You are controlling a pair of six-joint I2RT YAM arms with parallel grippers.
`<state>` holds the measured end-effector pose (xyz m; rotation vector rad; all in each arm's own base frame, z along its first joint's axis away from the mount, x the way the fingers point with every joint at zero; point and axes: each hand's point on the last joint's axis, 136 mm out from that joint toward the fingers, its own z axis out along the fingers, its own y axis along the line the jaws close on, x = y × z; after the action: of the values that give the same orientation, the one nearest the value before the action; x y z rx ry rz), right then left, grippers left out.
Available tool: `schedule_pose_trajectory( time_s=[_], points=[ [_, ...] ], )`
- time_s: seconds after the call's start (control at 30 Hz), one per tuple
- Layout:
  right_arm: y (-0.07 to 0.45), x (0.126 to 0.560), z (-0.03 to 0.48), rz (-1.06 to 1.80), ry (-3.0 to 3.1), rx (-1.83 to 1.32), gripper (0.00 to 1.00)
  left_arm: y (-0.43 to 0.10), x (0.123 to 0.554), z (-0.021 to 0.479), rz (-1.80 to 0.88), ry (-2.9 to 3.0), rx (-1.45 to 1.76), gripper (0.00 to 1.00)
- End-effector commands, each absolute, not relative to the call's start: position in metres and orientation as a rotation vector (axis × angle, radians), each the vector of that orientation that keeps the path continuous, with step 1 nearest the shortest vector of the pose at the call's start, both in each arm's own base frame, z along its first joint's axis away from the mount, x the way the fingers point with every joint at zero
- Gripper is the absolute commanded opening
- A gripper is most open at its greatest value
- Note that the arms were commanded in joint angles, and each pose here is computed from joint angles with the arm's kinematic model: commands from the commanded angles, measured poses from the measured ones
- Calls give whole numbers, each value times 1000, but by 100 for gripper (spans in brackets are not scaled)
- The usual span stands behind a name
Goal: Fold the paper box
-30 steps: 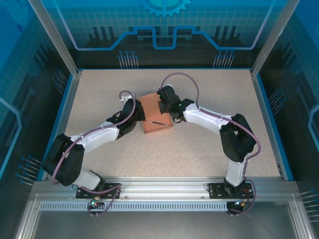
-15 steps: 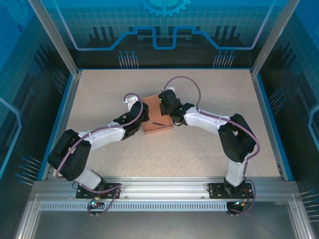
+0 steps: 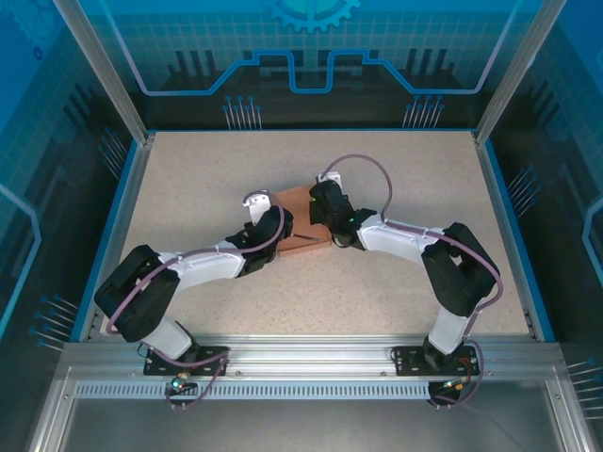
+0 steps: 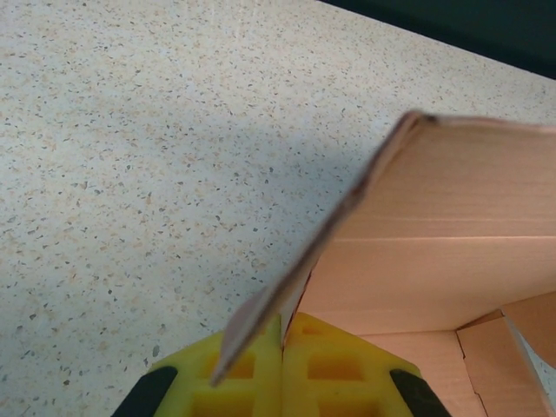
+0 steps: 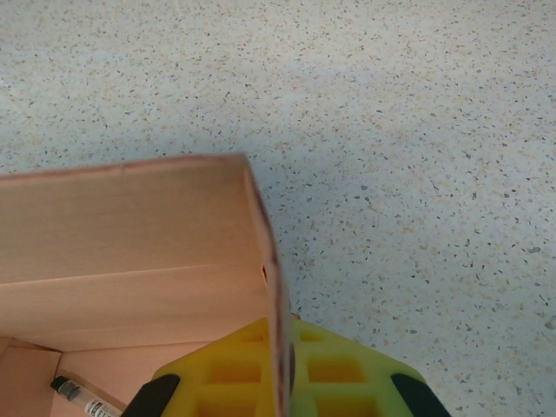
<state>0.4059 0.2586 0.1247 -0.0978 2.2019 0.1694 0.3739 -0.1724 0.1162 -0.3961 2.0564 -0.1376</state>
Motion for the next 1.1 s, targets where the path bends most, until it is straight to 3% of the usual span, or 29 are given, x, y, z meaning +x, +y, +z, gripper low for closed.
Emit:
schedule_pose_trajectory(
  time_s=[0.0, 1.07],
  points=[
    [260, 397, 127, 221, 2173, -43, 0, -171, 370, 116, -152, 2006, -443, 0],
    [250, 342, 90, 299, 2142, 144, 3, -153, 324, 72, -33, 2037, -386, 0]
  ],
)
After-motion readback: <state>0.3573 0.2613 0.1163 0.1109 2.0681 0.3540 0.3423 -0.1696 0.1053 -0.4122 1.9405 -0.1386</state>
